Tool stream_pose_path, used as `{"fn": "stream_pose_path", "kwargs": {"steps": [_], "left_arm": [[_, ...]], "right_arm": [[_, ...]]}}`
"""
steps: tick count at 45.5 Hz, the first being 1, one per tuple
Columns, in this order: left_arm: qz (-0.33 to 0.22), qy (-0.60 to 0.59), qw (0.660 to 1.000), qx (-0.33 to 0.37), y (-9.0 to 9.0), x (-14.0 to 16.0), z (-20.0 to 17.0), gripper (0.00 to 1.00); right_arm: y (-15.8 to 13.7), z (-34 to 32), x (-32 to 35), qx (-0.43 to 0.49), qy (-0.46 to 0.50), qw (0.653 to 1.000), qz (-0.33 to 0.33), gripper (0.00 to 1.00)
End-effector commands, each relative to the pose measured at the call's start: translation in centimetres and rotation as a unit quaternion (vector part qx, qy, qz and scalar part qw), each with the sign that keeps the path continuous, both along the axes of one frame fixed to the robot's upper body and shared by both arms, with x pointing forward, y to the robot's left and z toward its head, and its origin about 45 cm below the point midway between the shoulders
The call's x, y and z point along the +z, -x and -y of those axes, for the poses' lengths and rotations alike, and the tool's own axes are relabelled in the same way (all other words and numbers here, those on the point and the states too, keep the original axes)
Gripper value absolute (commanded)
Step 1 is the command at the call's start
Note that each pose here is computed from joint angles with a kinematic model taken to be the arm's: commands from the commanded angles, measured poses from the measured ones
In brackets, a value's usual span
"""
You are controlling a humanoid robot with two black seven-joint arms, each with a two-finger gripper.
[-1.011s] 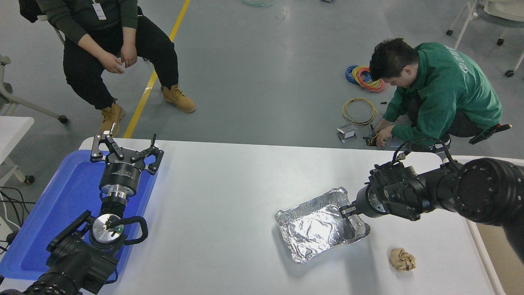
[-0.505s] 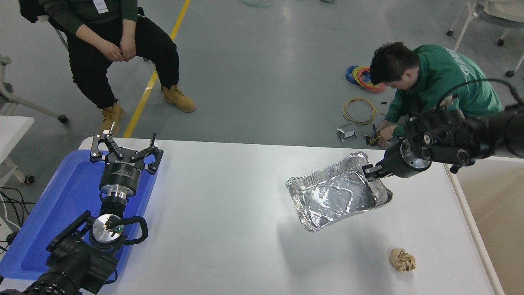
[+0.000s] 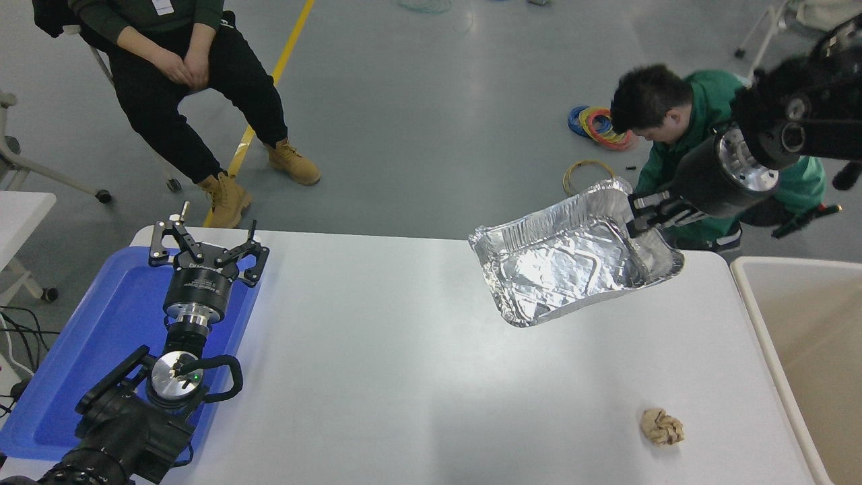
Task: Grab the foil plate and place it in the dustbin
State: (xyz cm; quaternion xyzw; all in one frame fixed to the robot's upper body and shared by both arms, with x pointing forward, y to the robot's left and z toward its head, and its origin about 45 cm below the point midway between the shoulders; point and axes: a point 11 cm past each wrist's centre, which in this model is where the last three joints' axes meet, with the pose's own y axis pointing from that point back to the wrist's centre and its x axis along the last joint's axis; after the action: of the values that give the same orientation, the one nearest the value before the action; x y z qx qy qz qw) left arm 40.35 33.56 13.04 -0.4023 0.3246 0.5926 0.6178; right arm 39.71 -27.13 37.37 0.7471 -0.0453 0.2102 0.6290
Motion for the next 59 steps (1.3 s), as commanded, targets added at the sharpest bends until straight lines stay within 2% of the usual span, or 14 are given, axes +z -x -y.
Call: {"fn": "stream_pose_path", "kwargs": {"steps": [1,11,21,32,39,47,53,59], "left_arm": [[0.0,0.0,1.0,0.0,0.0,0.0,0.0,1.0],[0.0,0.0,1.0,0.0,0.0,0.0,0.0,1.0],[0.0,0.0,1.0,0.0,0.0,0.0,0.0,1.0],[0.0,0.0,1.0,-0.001,0.0,0.0,0.1,1.0],[0.0,0.001,1.0,0.0,0.0,0.0,0.1,1.0],[0.0,0.0,1.0,0.0,0.0,0.0,0.0,1.0],[0.0,0.0,1.0,0.0,0.0,0.0,0.0,1.0],[0.0,0.0,1.0,-0.001,0.0,0.0,0.1,1.0]], "right_arm": [[1.6,-2.3,5.1,0.029,-0.008,0.999,0.013,0.0],[1.6,-2.1,4.8,0.028,-0.008,1.0,0.011,0.0],[0.6,0.9,3.5,-0.012,-0.018,1.0,0.013,0.0],[-1.7,10.3,1.0,-0.13,-0.002,0.991,0.033,0.0],[-2.0,18.0,-1.4,-0.218,0.024,0.974,0.05,0.0],[-0.9,27.0,-3.0,-0.32,0.059,0.941,0.096,0.0],[1.8,32.5,-6.2,-0.391,0.071,0.91,0.12,0.0],[4.4,36.5,-8.5,-0.424,0.112,0.886,0.149,0.0]]}}
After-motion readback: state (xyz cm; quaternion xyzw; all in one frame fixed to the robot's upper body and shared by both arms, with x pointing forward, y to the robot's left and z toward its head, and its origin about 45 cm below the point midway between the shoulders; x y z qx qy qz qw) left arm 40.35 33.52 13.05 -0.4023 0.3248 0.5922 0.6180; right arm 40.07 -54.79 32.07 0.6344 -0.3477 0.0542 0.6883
